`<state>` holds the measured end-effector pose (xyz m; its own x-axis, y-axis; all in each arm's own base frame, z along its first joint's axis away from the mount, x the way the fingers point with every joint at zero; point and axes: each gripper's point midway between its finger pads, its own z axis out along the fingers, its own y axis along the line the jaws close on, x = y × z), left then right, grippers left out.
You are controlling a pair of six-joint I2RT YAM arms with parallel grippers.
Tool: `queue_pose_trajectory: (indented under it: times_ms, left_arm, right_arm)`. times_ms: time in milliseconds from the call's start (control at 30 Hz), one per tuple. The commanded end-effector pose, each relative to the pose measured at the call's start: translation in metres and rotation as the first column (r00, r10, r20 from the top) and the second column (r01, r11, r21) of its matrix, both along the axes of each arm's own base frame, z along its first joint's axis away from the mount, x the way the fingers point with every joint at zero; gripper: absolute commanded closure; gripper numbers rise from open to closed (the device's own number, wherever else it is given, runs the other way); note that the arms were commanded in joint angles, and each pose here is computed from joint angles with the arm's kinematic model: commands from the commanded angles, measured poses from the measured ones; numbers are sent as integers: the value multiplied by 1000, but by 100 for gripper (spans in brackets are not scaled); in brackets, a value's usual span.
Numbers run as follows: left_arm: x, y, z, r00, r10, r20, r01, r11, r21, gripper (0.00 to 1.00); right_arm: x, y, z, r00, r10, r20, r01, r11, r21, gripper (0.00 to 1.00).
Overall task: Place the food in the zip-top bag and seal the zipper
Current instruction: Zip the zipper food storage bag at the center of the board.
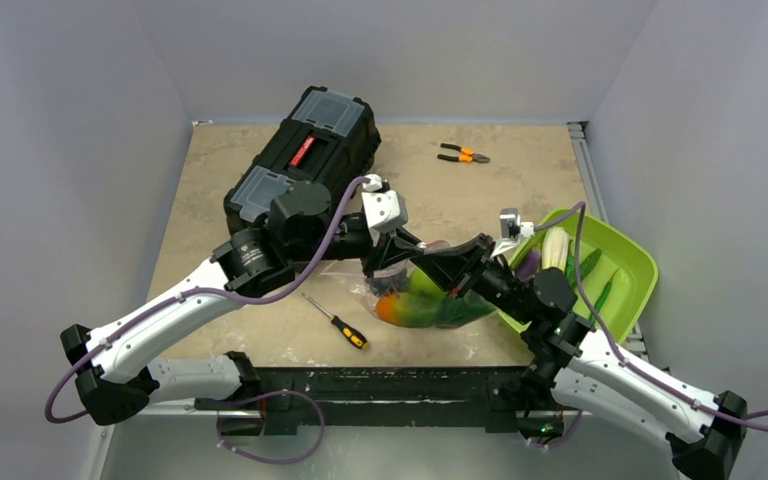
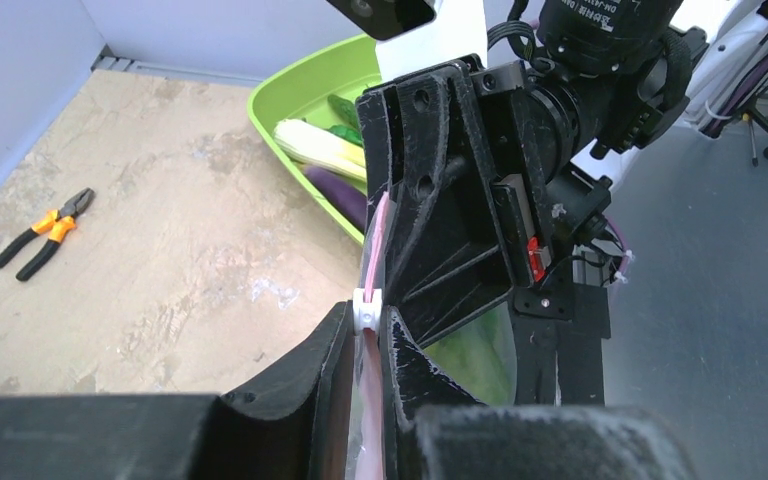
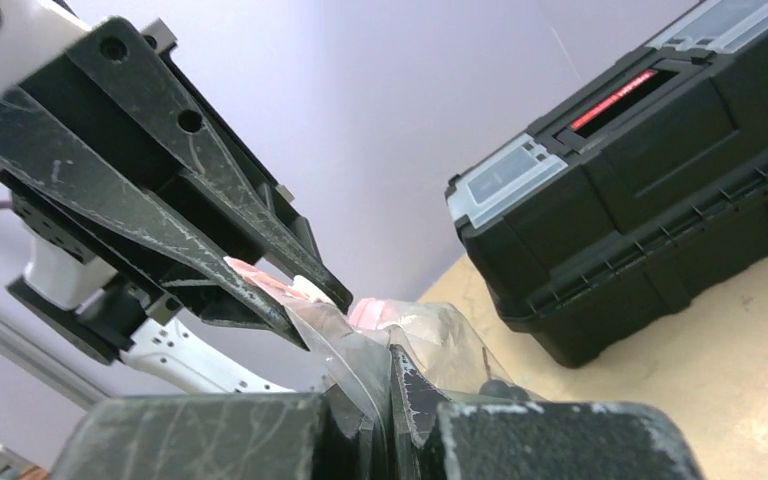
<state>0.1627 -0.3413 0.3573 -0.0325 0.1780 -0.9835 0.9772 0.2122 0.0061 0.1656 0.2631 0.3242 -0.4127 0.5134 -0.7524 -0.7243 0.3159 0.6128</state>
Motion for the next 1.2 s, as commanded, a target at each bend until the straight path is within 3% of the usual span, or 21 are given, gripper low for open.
queue_pose_trajectory:
  times_ms: [0,667,900,1167]
  left_arm:
    - [4,4,17,1000,28,12,-27,999,-25,100]
    - [6,2,12,1000,31,2,-31,1000,-5,100]
    - [8,2,10,999,38,1,-38,999,3,100]
    - [11,4,9,998,56,12,-56,998,10,100]
  right_arm:
    - [-12,-34,84,994,-51,98,21,957,291,100]
    - [-1,-78,89,991,-136,-5,125,897,423,100]
    - [-7,-86,109,995,-100,-7,90,854,512,100]
    - [-9,-106,134,980,-197,-1,170,846,505,100]
